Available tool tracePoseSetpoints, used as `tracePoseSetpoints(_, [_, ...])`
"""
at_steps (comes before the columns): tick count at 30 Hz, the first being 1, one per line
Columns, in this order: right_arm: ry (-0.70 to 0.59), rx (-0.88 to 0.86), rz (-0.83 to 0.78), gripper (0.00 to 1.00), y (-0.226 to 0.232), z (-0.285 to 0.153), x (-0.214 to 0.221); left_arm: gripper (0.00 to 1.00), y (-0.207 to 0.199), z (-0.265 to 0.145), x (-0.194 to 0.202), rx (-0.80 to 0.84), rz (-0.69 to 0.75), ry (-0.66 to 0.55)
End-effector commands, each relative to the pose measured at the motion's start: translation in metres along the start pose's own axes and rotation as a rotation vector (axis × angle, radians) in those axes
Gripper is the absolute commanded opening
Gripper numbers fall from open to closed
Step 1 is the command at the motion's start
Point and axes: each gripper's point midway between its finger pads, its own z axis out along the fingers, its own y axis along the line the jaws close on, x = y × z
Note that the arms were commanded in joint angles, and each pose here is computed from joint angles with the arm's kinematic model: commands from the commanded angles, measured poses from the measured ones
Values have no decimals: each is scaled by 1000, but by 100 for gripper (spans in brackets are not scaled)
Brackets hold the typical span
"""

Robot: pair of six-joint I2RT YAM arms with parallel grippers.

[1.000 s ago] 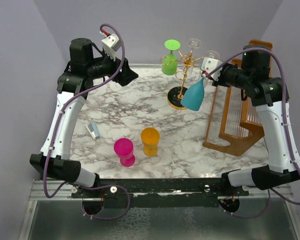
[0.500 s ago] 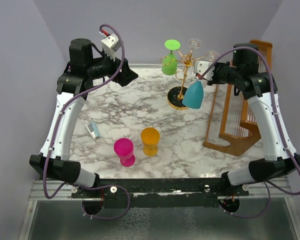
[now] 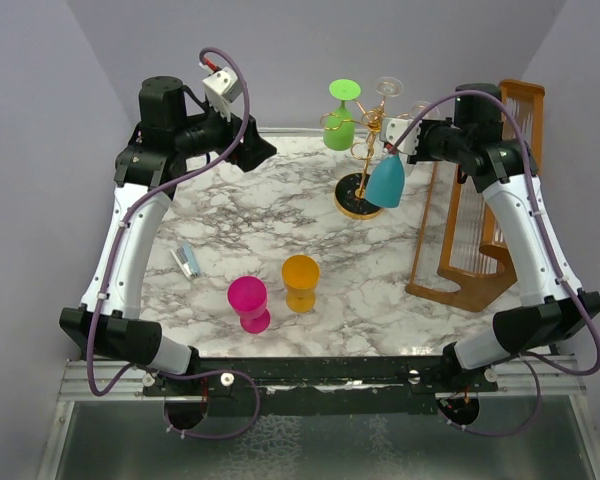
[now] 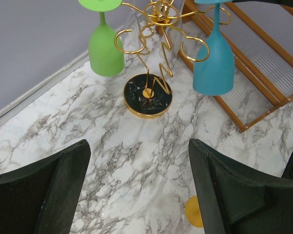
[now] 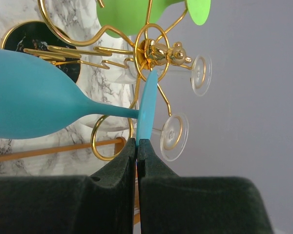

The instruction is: Place the wine glass upside down on the wine glass rack

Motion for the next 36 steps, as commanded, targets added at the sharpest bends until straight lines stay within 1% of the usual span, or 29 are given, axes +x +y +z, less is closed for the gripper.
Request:
tracePoseSetpoints(1, [45,52,-23,1,-12,12,11,84,3,2,-5,12,7,-17])
tracePoseSetpoints(13, [69,57,-22,1,-12,21,19,84,5,6,-4,20,-2,-13])
tracePoseSetpoints(30, [89,65,-19,1,-12,17,21,84,5,7,-1,29,-6,-9])
tracePoseSetpoints(36, [116,69,-18,1,-12,14,25,84,5,8,0,31,-11,-6])
